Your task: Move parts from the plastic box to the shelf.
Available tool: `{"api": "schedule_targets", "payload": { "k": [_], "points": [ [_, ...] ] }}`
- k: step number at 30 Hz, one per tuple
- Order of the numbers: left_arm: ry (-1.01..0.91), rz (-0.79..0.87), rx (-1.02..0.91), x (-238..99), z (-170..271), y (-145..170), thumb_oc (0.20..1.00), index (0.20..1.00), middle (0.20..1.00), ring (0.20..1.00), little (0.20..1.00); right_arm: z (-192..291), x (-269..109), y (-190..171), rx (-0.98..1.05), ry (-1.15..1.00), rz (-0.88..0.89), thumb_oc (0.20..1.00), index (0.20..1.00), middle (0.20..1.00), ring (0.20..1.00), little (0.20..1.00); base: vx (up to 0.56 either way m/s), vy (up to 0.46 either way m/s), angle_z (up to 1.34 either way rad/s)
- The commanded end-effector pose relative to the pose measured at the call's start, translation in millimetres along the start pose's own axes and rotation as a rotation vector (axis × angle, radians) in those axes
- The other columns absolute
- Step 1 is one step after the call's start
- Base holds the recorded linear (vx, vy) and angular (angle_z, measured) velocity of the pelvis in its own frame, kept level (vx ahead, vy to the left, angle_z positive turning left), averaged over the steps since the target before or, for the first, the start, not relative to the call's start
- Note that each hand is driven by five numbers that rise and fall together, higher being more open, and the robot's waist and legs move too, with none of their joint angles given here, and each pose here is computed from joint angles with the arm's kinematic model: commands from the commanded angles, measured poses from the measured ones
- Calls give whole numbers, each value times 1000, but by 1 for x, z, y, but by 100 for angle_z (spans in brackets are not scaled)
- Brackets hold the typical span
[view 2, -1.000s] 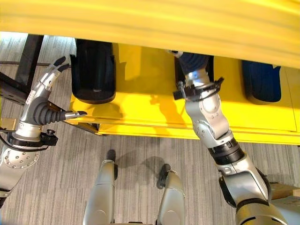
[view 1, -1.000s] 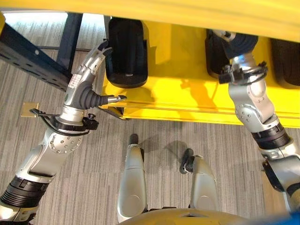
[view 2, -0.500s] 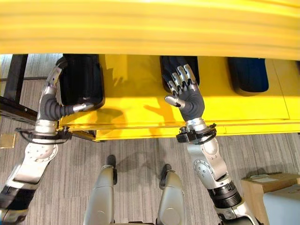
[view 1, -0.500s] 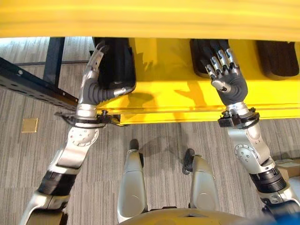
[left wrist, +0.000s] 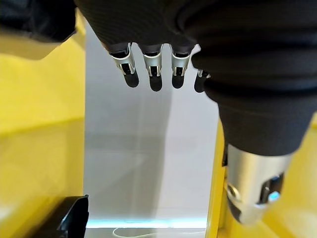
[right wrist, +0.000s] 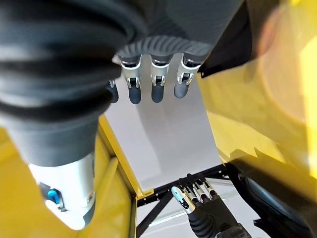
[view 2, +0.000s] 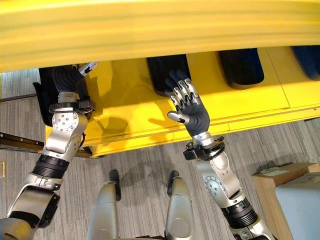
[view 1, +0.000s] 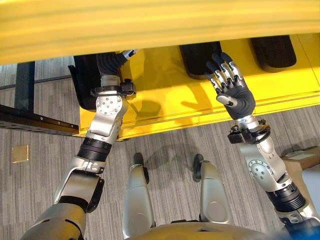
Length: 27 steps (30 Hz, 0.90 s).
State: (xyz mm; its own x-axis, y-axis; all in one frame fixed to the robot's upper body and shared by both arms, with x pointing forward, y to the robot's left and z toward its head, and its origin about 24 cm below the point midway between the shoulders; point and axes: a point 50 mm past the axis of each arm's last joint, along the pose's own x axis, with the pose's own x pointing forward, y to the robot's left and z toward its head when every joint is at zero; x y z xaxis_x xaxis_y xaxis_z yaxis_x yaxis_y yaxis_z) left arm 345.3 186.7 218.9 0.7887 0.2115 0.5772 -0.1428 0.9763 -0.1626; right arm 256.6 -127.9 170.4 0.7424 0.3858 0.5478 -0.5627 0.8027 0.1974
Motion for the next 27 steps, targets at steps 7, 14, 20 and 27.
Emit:
{"api": "schedule_targets", "payload": {
  "k": [7,14,20,27],
  "points": [
    [-110,193,-4,25,24,25,1000,1000,1000,1000,1000,21,2,9,5,-106,44,1000,1000,1000,1000,1000,4,-6,-2],
    [-126,332,129,27,25,49,1000,1000,1000,1000,1000,23,-1,7,1,-112,32,1000,1000,1000,1000,1000,0,0,0],
    [-110,387,230,25,21,61,1000,1000,1000,1000,1000,21,-3,8,20,-104,35,1000,1000,1000,1000,1000,0,0,0],
    [18,298,334,37,4,60,1000,1000,1000,1000,1000,18,-7,6,30,-73,33,1000,1000,1000,1000,1000,0,0,0]
  ]
}}
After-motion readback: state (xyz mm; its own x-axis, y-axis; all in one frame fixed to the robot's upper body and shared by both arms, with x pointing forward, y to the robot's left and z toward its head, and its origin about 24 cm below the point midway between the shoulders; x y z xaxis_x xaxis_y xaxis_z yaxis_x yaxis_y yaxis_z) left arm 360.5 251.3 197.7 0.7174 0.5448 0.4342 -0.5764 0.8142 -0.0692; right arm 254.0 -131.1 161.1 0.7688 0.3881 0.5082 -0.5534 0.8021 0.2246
